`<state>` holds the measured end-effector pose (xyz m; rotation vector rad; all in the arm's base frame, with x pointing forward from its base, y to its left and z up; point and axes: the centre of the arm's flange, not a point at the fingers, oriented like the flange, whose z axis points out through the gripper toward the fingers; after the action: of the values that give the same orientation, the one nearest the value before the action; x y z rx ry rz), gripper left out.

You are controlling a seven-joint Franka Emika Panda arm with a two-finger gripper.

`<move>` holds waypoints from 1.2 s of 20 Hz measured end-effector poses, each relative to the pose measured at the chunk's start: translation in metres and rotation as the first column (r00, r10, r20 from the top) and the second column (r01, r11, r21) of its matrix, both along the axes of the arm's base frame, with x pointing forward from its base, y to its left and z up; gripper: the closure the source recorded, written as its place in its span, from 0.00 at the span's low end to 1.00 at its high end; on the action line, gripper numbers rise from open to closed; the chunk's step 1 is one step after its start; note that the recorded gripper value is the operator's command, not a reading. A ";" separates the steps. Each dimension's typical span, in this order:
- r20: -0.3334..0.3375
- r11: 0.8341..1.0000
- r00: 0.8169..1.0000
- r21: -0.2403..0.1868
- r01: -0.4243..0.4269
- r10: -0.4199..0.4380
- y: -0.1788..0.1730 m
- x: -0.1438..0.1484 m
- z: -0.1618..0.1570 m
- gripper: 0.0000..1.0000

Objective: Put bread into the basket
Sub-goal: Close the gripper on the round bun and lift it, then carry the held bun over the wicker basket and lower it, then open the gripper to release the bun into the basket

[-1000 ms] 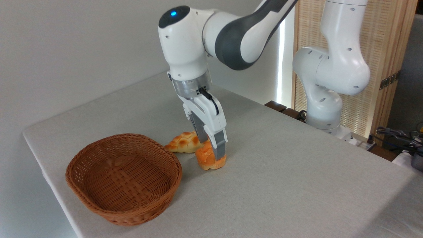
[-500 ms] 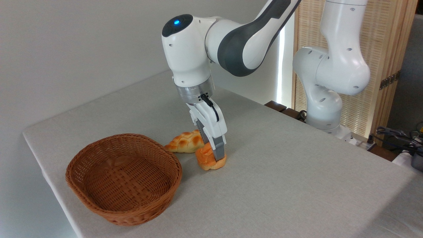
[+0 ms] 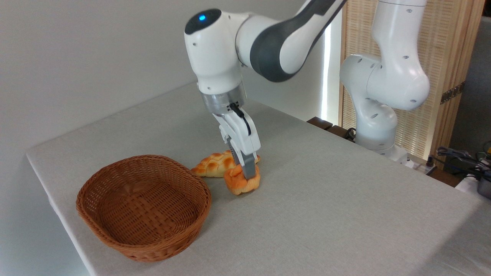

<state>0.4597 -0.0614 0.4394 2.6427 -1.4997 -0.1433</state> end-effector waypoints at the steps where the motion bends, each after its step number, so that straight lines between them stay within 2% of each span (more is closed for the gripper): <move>1: -0.004 1.000 1.000 -0.001 0.006 -0.006 0.000 0.002 0.008 0.94; 4: 0.011 1.000 1.000 -0.008 0.029 -0.029 0.001 0.009 0.036 0.93; 7: 0.094 1.000 0.995 -0.022 0.015 -0.013 0.013 0.030 0.084 0.91; 9: 0.153 1.000 0.988 -0.027 0.009 -0.005 0.017 0.055 0.113 0.84; 10: 0.167 1.000 0.986 -0.026 0.009 -0.004 0.016 0.070 0.119 0.75; 12: 0.183 1.000 0.983 -0.023 0.018 -0.013 0.008 0.101 0.111 0.69; 15: 0.240 0.998 0.969 -0.025 0.058 -0.051 -0.023 0.142 0.071 0.61; 17: 0.242 0.997 0.968 -0.025 0.078 -0.069 -0.037 0.155 0.047 0.49; 19: 0.232 0.996 0.969 -0.010 0.087 -0.082 -0.039 0.159 0.036 0.37; 21: 0.234 0.992 0.964 0.031 0.121 -0.125 -0.036 0.160 0.035 0.25; 22: 0.234 0.987 0.959 0.063 0.147 -0.158 -0.035 0.160 0.036 0.15; 23: 0.234 0.984 0.957 0.080 0.159 -0.174 -0.033 0.160 0.035 0.00; 24: 0.233 0.982 0.955 0.091 0.168 -0.185 -0.033 0.160 0.036 0.00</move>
<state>0.6197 -0.0944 0.4749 2.6557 -1.8385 0.1194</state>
